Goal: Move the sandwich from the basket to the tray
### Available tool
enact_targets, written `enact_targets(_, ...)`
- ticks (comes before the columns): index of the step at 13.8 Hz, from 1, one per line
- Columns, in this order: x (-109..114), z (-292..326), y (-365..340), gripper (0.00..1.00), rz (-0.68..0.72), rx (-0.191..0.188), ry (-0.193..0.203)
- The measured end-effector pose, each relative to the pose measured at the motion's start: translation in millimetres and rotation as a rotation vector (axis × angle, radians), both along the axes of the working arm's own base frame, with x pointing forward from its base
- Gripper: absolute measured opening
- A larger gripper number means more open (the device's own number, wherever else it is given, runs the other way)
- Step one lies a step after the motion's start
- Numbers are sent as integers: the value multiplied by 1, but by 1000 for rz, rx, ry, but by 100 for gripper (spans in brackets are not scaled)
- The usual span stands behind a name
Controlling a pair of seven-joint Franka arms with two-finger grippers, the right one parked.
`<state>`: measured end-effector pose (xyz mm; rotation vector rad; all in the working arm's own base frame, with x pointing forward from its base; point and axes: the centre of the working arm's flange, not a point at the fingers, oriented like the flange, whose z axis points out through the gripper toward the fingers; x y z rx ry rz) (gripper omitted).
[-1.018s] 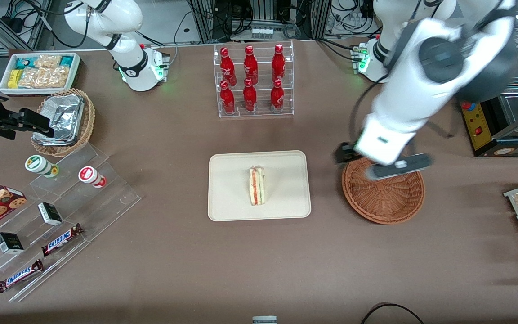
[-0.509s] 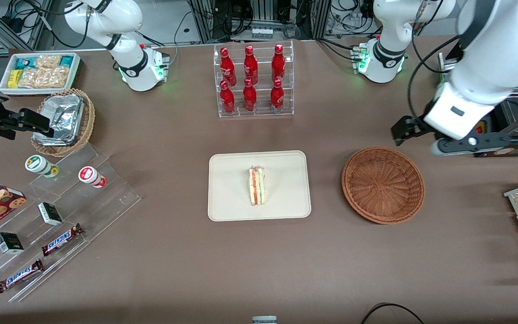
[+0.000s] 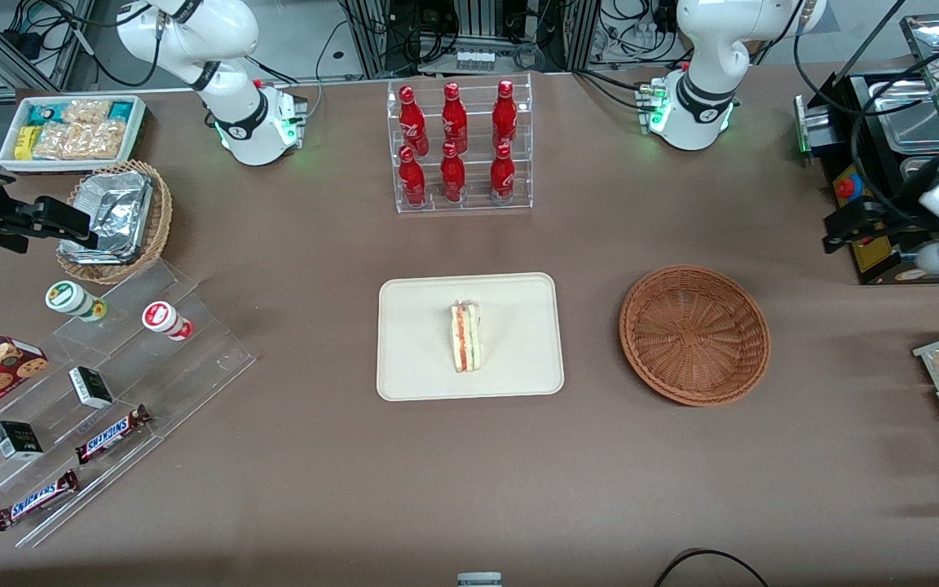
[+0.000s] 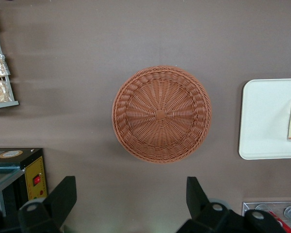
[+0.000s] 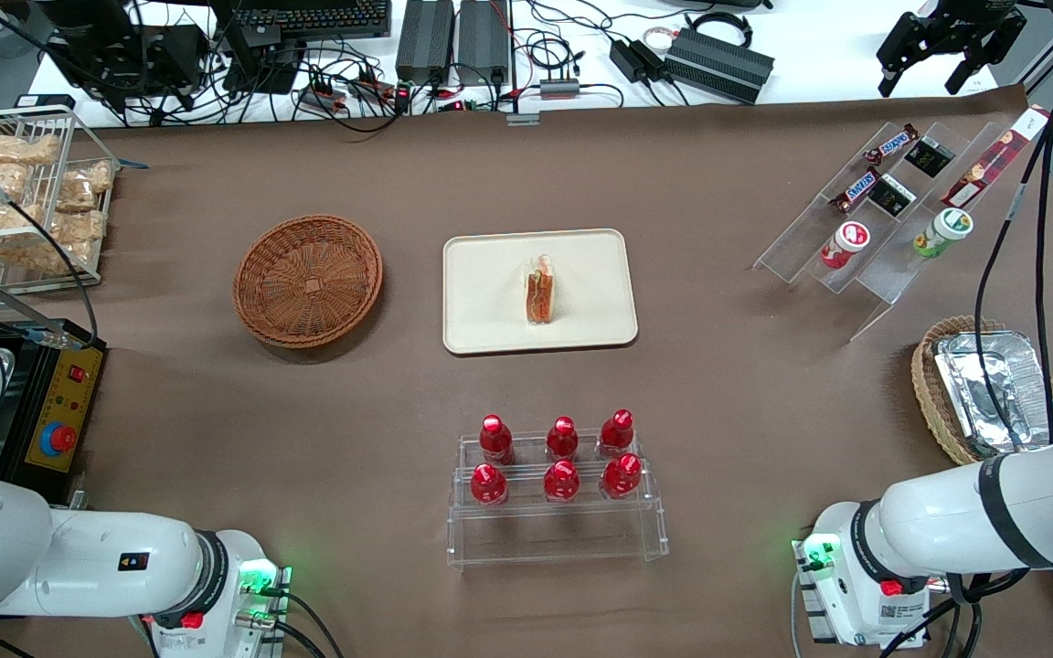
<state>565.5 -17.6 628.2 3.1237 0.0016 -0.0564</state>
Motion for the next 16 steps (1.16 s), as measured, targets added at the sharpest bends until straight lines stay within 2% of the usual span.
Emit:
enact_targets(6,14,14,2,100,-18,-2,-44)
enact_targets(12,-19,22,-6,100,-37,4,-24)
enact_targets(16,-23,20,0,100,-27,4,-21)
